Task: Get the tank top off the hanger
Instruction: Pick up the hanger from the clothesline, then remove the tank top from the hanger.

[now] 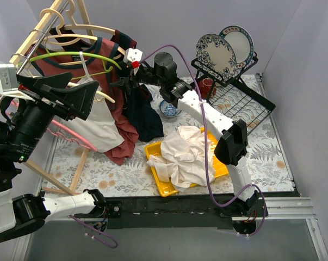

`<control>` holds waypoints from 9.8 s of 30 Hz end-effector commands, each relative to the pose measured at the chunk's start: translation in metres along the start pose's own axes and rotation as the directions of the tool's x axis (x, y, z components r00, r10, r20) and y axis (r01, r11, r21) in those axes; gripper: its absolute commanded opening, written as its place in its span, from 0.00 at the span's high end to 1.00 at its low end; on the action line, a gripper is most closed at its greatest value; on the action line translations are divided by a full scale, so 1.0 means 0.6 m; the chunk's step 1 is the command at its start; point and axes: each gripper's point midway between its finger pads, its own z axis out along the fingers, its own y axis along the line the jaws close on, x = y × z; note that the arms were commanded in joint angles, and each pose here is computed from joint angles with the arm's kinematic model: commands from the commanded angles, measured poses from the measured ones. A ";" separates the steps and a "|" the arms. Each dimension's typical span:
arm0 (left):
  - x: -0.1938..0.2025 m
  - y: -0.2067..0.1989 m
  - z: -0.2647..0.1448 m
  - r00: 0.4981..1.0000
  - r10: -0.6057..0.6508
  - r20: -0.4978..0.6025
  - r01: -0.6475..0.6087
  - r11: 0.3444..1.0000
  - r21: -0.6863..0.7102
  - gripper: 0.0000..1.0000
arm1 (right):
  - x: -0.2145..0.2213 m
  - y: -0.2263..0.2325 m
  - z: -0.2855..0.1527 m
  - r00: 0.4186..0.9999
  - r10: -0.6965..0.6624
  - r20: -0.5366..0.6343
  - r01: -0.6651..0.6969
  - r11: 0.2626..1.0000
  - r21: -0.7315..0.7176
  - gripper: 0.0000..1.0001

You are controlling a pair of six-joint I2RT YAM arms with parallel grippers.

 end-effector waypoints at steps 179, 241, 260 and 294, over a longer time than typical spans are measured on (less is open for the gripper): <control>0.093 -0.032 0.134 0.996 0.063 -0.059 -0.066 0.997 -0.050 1.00 | -0.275 0.193 -0.427 0.905 0.259 0.338 -0.355 0.898 0.261 0.92; 0.107 0.043 0.169 0.983 0.147 -0.110 -0.177 0.916 -0.360 1.00 | -0.310 0.115 -0.266 0.745 0.594 0.305 -0.666 0.688 0.288 0.96; 0.087 0.069 0.139 0.984 0.148 -0.099 -0.176 0.890 -0.421 1.00 | -0.317 0.079 -0.471 0.821 0.330 0.466 -0.566 0.580 0.586 0.99; 0.025 -0.014 0.137 0.995 -0.097 0.033 0.101 0.979 -0.174 1.00 | -0.189 0.205 -0.400 0.844 0.429 0.321 -0.525 0.785 0.330 0.99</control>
